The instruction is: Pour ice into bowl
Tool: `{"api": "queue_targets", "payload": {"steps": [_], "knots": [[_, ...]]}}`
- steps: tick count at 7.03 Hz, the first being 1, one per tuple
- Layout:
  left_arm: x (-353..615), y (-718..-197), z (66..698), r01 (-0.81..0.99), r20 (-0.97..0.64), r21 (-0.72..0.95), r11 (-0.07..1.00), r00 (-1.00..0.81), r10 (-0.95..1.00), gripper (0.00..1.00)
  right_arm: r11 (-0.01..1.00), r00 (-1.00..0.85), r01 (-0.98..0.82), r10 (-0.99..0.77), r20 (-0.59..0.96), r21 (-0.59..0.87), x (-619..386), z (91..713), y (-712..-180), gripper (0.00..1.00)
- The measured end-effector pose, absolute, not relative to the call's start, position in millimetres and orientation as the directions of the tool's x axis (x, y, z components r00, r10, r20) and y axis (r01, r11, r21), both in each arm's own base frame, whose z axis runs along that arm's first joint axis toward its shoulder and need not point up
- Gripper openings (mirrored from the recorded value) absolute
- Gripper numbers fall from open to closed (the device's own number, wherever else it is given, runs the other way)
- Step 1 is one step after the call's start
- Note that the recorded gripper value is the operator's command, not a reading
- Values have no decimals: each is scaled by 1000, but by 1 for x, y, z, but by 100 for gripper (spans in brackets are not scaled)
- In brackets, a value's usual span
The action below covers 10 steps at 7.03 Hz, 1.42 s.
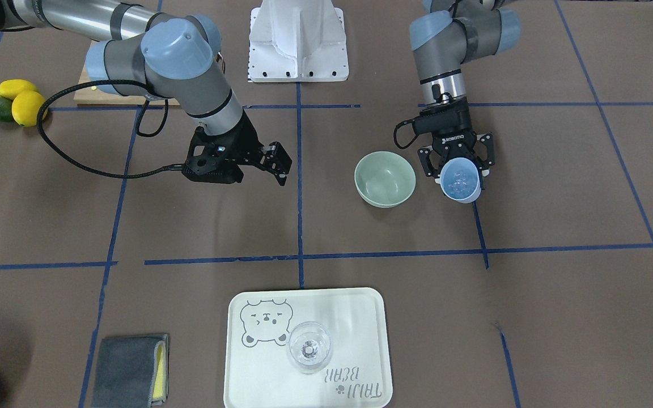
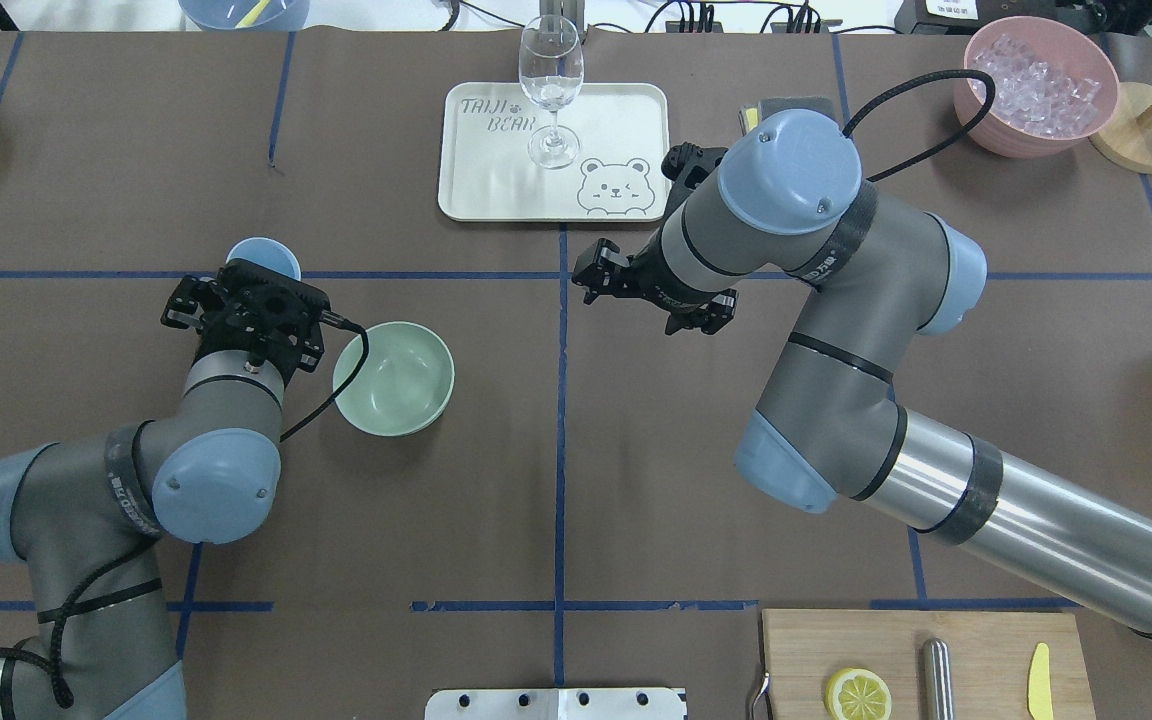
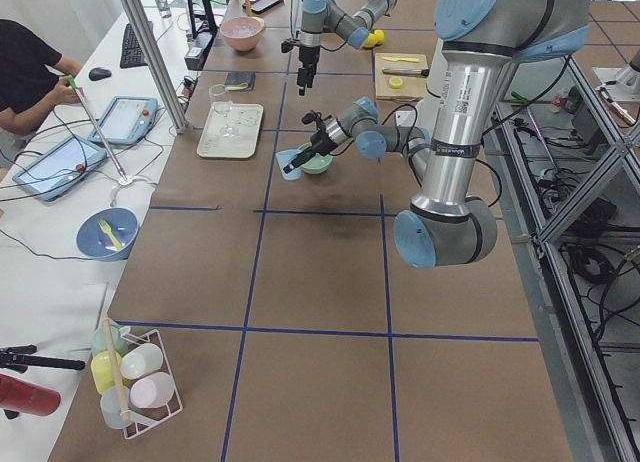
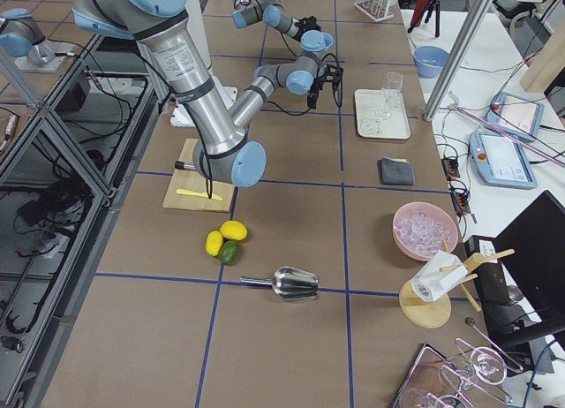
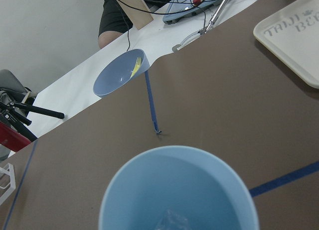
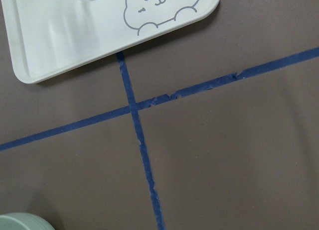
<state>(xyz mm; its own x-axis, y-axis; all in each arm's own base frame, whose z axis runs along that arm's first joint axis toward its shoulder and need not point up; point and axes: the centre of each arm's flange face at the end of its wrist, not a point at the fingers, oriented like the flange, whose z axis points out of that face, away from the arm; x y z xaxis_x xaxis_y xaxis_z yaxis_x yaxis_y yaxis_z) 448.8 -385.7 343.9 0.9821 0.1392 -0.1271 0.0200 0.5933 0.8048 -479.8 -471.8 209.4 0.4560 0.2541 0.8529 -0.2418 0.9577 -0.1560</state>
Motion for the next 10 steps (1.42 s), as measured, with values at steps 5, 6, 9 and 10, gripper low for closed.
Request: {"api": "queue_targets", "payload": {"steps": [5,6,9,10], "knots": [[501,-339,320,-393,299,746,537,919,257,0,963,455,-228,236,858,-144,-463,218,-465,100],[513,-327,311,-467,370,702,538,884,286,0,963,455,-228,236,859,-143,-463,218,-466,100],[526,-311,316,-633,530,574,519,771,353,0,963,453,-231,236,860,-142,-462,218,-467,100],[525,-310,316,-682,581,534,500,725,369,0,962,453,-231,236,860,-142,-462,218,-467,100]]}}
